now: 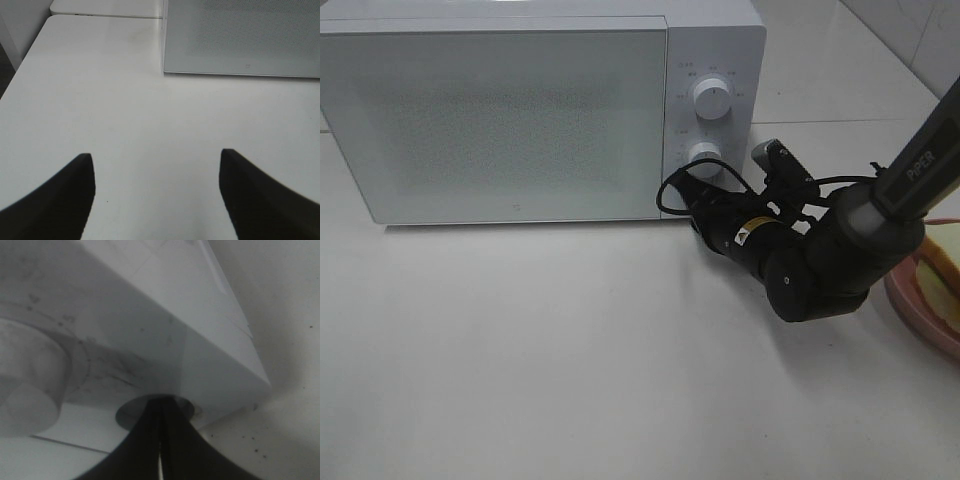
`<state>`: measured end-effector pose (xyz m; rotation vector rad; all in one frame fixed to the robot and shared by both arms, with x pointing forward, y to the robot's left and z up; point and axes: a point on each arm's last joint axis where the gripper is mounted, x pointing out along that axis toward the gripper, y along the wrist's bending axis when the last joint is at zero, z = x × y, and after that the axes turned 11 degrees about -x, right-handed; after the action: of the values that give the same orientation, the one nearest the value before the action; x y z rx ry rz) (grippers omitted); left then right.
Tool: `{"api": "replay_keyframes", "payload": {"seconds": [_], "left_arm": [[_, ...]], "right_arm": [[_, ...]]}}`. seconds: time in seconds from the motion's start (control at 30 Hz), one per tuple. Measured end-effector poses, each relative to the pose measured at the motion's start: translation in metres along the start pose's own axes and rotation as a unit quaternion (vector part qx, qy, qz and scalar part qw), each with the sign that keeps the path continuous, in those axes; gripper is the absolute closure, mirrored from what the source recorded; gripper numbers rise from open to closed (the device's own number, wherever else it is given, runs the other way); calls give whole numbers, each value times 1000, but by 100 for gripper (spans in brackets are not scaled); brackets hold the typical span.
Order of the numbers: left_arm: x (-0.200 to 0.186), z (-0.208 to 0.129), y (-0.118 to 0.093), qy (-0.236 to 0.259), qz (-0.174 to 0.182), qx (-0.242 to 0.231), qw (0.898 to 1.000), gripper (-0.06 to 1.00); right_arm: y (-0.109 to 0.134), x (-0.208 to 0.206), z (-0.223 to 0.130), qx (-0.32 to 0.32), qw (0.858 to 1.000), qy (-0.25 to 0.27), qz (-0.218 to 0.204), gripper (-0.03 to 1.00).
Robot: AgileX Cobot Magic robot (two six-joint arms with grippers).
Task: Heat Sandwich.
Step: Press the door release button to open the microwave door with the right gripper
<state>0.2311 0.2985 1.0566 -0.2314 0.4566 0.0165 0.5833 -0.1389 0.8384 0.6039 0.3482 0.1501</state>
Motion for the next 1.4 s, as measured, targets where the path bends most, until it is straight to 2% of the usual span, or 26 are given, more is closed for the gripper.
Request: {"api": "replay_keyframes", "payload": {"seconds": [1.4], "left_arm": [[0,0,0,0,0,0,1000,27]], "right_arm": [[-4,4,4,-11,1000,-7,11,96]]}}
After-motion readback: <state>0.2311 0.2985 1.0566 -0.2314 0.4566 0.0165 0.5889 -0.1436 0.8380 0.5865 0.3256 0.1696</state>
